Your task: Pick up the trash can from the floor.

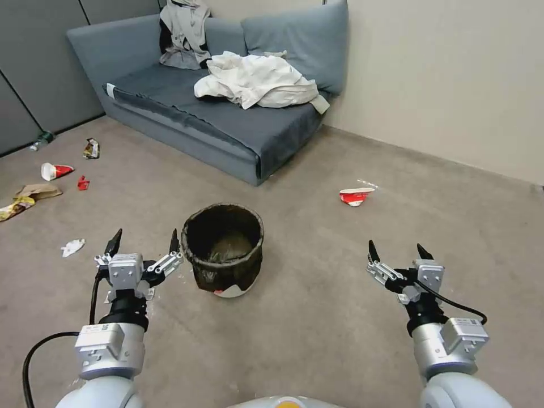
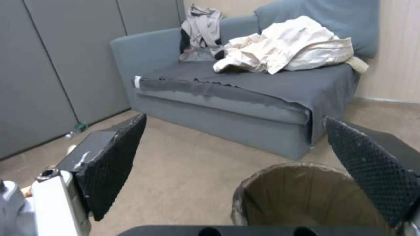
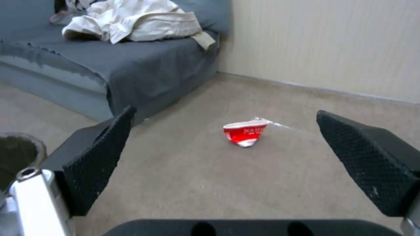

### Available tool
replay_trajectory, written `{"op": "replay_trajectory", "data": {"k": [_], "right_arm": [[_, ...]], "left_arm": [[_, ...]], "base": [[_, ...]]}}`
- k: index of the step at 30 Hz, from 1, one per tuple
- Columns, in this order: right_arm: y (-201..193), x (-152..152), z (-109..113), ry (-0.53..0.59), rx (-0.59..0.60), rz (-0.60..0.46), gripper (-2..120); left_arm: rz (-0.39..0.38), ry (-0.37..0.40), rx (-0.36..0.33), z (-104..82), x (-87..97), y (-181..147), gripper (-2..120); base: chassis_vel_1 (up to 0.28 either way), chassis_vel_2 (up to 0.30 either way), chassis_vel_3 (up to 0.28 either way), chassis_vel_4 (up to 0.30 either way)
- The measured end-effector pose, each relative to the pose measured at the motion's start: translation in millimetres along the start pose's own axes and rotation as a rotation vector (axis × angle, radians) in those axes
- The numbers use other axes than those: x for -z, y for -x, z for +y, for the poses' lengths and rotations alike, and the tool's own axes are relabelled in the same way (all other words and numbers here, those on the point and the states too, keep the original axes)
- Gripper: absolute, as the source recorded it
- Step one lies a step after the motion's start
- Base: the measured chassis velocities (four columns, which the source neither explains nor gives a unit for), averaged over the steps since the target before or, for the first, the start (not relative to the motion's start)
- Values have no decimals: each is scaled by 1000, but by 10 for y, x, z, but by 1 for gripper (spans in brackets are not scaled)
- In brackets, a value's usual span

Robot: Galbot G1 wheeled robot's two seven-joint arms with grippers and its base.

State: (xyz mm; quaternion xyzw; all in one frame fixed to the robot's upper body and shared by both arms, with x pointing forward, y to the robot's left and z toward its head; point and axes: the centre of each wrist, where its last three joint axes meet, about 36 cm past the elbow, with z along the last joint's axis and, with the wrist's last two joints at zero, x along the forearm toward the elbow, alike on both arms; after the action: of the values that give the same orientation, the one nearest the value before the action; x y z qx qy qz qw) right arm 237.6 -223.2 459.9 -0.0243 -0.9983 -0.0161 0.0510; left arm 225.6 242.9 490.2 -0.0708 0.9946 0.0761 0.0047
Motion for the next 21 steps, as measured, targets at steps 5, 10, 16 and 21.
{"op": "replay_trajectory", "data": {"k": [5,10,16,21], "right_arm": [[5,-13,-4,0,5,-2,100],[19,-35,-34,-9,11,5,100],[25,-101,-59,-21,16,32,100],[46,-172,-79,-33,21,55,100]], "left_arm": [[34,-15,-18,23,-28,86,100],[115,-76,-53,79,-65,311,100],[204,-101,-55,200,-221,812,100],[294,-155,-82,225,-276,1112,100]], "base": [[-67,91,79,-71],[0,0,0,0],[0,0,0,0],[0,0,0,0]]}}
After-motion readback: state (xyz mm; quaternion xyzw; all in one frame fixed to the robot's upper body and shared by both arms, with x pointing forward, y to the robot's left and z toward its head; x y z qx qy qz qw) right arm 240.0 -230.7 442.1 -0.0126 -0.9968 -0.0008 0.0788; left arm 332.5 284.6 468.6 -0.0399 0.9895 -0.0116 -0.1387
